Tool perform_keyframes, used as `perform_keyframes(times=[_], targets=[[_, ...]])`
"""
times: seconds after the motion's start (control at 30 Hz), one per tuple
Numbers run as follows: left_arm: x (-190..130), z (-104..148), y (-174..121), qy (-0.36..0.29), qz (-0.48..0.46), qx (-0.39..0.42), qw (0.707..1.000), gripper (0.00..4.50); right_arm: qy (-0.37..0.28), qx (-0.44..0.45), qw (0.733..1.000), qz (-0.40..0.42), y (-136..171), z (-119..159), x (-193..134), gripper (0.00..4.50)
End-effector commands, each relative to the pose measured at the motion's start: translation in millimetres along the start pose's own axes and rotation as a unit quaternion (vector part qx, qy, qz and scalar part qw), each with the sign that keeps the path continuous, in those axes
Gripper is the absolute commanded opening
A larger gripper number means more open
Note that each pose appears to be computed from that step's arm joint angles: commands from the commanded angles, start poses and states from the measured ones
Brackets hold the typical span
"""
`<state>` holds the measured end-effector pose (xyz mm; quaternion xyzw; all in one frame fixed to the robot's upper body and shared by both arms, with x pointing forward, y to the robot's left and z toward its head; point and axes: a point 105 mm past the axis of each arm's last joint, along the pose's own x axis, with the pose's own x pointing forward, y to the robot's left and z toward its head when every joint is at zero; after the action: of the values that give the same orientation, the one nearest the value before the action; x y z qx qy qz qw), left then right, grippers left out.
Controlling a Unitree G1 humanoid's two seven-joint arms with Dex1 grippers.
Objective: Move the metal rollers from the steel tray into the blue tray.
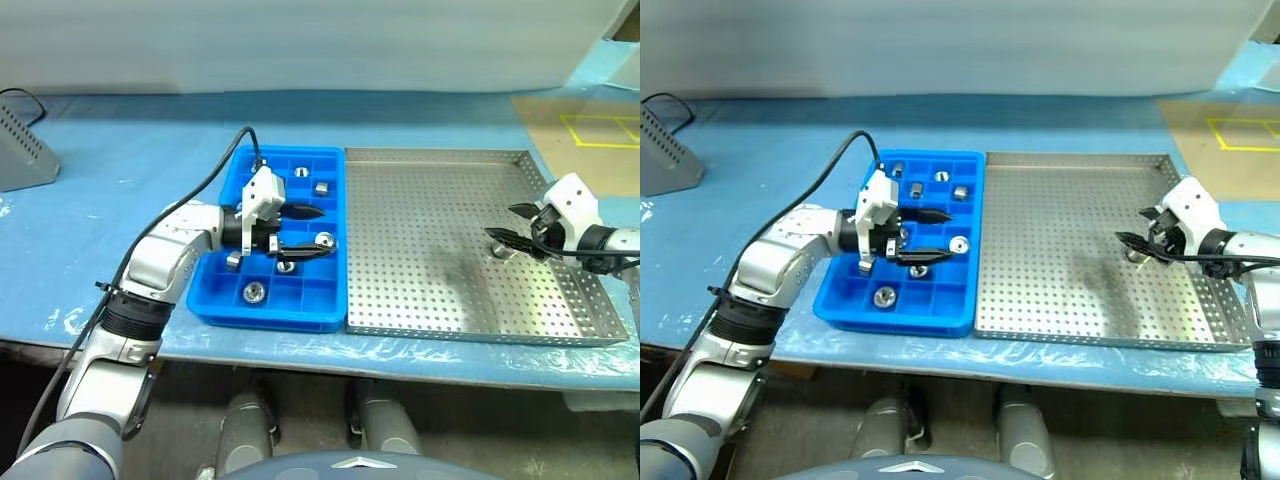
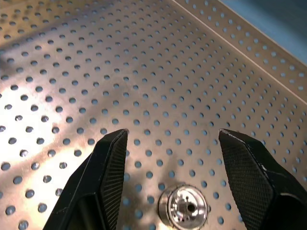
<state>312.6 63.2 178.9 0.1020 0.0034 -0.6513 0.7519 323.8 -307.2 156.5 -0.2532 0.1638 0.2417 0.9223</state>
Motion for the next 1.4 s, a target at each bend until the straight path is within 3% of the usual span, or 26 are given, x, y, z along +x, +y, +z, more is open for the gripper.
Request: perform_keyframes(times=[0.03,0.43,0.77,1.0,1.37,1.4], targets=[[1,8,0,-0.005,-0.009,0.019,1.0,3.72,-0.015,0.008,0.999,-0.032,-10,1,-6,3.09],[-9,-8,7,0.001,0.001,0.015,1.0,3.72,0.03,0.061,0.996,-0.055,-19,-44,1,3.09],[-18,-14,8,0.007,0.013,0.013,1.0,3.72,0.01,0.052,0.998,-0.032,-11,-34,24,3.09],[-17,-11,8,0.007,0.015,0.012,1.0,3.72,0.039,0.057,0.997,-0.039,-12,-55,24,3.09],[-10,-1,4,0.007,0.011,0.015,1.0,3.72,0.039,0.063,0.997,-0.035,-6,-62,27,3.09],[-10,-1,4,0.008,0.011,0.015,1.0,3.72,0.037,0.061,0.997,-0.037,-6,-62,27,2.92]])
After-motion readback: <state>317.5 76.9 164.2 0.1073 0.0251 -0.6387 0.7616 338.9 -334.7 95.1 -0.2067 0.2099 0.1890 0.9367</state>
